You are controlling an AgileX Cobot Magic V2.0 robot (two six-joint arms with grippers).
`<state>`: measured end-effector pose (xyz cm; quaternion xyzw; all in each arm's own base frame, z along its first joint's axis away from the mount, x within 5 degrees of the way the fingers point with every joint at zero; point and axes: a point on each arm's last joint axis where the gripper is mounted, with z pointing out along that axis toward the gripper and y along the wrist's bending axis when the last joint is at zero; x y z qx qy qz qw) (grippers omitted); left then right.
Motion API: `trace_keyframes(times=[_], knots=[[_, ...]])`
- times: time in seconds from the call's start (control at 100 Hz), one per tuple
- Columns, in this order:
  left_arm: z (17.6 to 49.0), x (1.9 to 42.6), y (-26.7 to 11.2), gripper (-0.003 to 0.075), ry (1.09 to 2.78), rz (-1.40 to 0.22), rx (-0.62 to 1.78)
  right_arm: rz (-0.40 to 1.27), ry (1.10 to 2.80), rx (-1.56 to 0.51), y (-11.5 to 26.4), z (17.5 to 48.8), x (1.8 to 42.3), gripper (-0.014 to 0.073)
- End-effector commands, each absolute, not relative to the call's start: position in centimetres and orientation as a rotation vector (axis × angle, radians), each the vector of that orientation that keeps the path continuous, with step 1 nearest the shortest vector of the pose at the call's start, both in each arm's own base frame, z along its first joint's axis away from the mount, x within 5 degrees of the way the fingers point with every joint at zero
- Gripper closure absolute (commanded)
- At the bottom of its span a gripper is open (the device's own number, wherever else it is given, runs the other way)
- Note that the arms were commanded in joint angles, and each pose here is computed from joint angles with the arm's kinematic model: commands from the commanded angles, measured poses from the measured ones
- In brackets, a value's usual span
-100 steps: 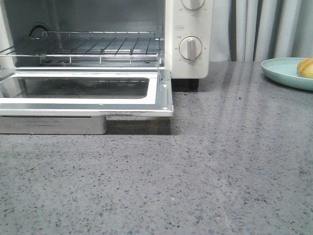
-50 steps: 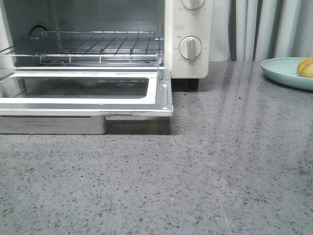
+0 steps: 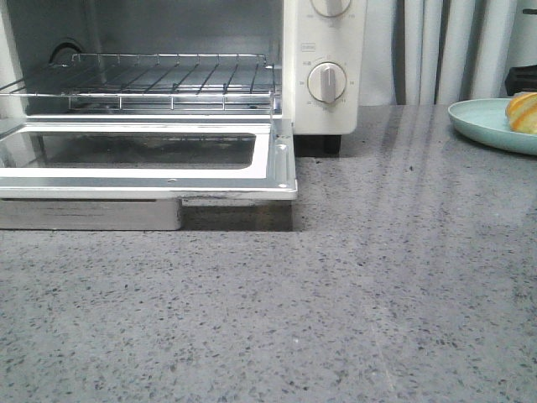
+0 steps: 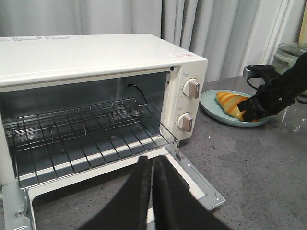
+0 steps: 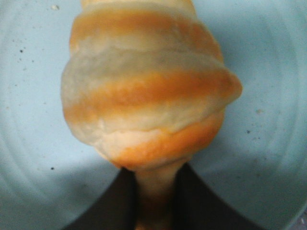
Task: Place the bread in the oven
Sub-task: 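Grasp the orange-striped croissant on the blue plate with the right gripper, then carry the croissant with the right gripper into the oven over the rack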
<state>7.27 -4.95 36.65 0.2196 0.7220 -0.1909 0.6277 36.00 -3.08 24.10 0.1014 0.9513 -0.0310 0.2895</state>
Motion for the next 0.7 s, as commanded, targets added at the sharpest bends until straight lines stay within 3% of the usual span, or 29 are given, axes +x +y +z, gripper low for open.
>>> trace_keyframes(times=[0.0,0.13,0.31,0.52,0.69], knots=[[38.4,7.2,-4.7,0.0742,1.573,-0.456,0.436,-0.095,2.471,0.261,-3.4,25.9,36.1,0.0664],[38.4,7.2,-4.7,0.0742,1.574,-0.456,0.437,-0.086,2.350,0.241,-3.3,28.6,35.4,0.0664],[38.4,7.2,-4.7,0.0742,1.574,-0.456,0.437,-0.022,2.009,0.146,-1.1,37.3,32.2,0.0664],[38.3,7.2,-4.8,0.0742,1.580,-0.458,0.442,0.072,1.727,-0.253,6.8,45.6,27.3,0.0664],[38.3,7.2,-4.8,0.0742,1.579,-0.458,0.441,0.259,1.633,-0.496,14.1,47.4,24.5,0.0664]])
